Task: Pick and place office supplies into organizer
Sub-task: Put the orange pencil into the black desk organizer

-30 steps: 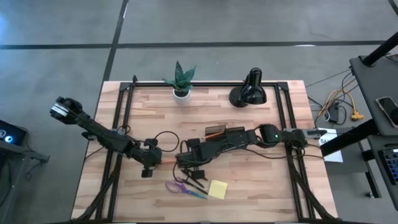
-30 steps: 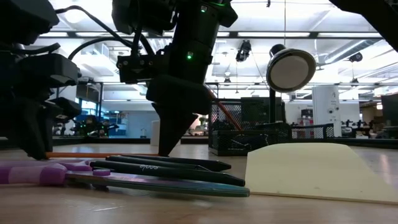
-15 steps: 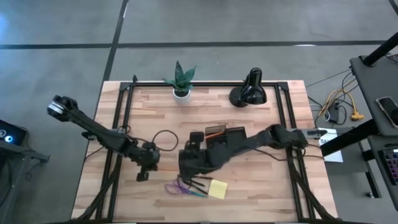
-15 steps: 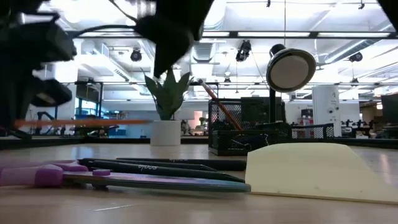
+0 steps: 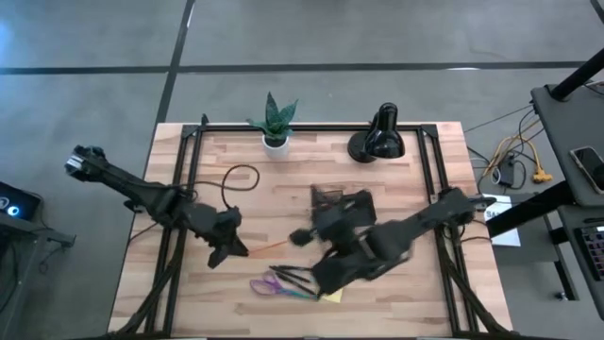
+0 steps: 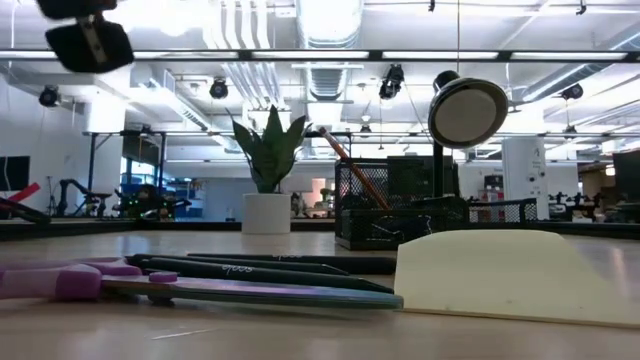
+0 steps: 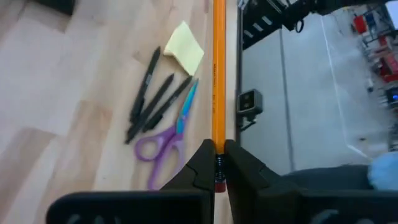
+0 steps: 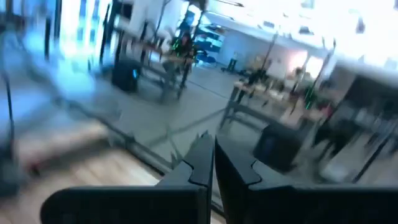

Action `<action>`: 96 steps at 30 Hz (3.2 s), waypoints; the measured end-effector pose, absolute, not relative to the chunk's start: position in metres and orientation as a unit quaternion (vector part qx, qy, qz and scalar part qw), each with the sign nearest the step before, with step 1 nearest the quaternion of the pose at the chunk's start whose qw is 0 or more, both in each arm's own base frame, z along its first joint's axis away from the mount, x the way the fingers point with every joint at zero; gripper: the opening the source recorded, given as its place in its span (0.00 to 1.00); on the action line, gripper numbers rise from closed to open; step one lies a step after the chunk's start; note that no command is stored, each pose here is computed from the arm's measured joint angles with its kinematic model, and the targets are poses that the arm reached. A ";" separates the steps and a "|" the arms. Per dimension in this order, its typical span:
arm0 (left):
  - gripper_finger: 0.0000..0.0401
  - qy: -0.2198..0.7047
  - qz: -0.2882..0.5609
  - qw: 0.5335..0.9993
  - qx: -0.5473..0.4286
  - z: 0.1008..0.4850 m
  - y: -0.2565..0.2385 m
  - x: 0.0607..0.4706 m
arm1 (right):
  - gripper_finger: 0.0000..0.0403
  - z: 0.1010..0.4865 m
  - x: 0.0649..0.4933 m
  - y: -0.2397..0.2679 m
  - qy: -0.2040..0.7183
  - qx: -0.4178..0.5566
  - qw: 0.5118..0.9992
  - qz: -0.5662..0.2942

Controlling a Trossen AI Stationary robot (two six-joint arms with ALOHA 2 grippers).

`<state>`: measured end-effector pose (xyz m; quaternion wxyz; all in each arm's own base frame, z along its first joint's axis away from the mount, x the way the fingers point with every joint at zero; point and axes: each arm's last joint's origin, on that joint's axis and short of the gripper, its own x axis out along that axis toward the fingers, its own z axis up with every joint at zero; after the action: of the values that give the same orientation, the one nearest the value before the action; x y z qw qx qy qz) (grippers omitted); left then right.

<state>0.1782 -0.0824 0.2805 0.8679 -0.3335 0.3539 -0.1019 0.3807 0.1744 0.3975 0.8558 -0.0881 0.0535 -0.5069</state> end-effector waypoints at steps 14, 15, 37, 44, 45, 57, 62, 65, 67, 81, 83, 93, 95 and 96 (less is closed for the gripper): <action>0.00 0.395 -0.081 0.843 -0.357 0.330 -0.057 0.237 | 0.02 0.449 0.276 0.156 -0.001 0.184 0.883 -0.432; 0.00 0.405 -0.081 0.835 -0.363 0.325 -0.053 0.242 | 0.02 0.447 0.268 0.158 0.013 0.175 0.887 -0.427; 0.00 0.232 -0.234 0.798 -0.505 0.345 -0.041 0.299 | 0.02 0.468 0.233 0.172 0.085 0.004 0.931 -0.355; 0.00 0.191 -0.257 0.805 -0.500 0.366 -0.039 0.281 | 0.02 0.468 0.233 0.171 0.085 0.005 0.931 -0.355; 0.00 0.184 -0.259 0.807 -0.498 0.368 -0.038 0.277 | 0.02 0.468 0.233 0.171 0.085 0.005 0.931 -0.355; 0.02 0.209 -0.166 0.689 -0.674 0.326 -0.014 0.214 | 0.02 0.468 0.233 0.171 0.085 0.005 0.931 -0.355; 0.02 0.307 -0.175 0.580 -0.734 0.291 -0.009 0.205 | 0.02 0.468 0.233 0.171 0.085 0.005 0.931 -0.355; 0.02 0.293 -0.169 0.582 -0.739 0.284 0.000 0.204 | 0.02 0.468 0.233 0.171 0.085 0.005 0.931 -0.355; 0.02 0.271 -0.170 0.590 -0.741 0.286 0.007 0.206 | 0.02 0.468 0.233 0.171 0.085 0.005 0.931 -0.355; 0.02 0.327 -0.164 0.523 -0.770 0.263 0.051 0.247 | 0.02 0.468 0.233 0.171 0.085 0.005 0.931 -0.355; 0.02 0.337 -0.150 0.502 -0.783 0.258 0.056 0.256 | 0.02 0.468 0.233 0.171 0.085 0.005 0.931 -0.355; 0.02 0.354 -0.101 0.426 -0.826 0.246 0.077 0.297 | 0.02 0.468 0.233 0.171 0.085 0.005 0.931 -0.355; 0.02 0.352 -0.085 0.403 -0.841 0.242 0.085 0.303 | 0.02 0.468 0.233 0.171 0.085 0.005 0.931 -0.355; 0.02 0.351 -0.078 0.394 -0.846 0.240 0.088 0.307 | 0.02 0.468 0.233 0.171 0.085 0.005 0.931 -0.355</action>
<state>0.3065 0.0883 0.2398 0.3945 -0.8458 0.3505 -0.0781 0.2328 0.1713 0.4680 0.9309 0.0046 0.0849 -0.3553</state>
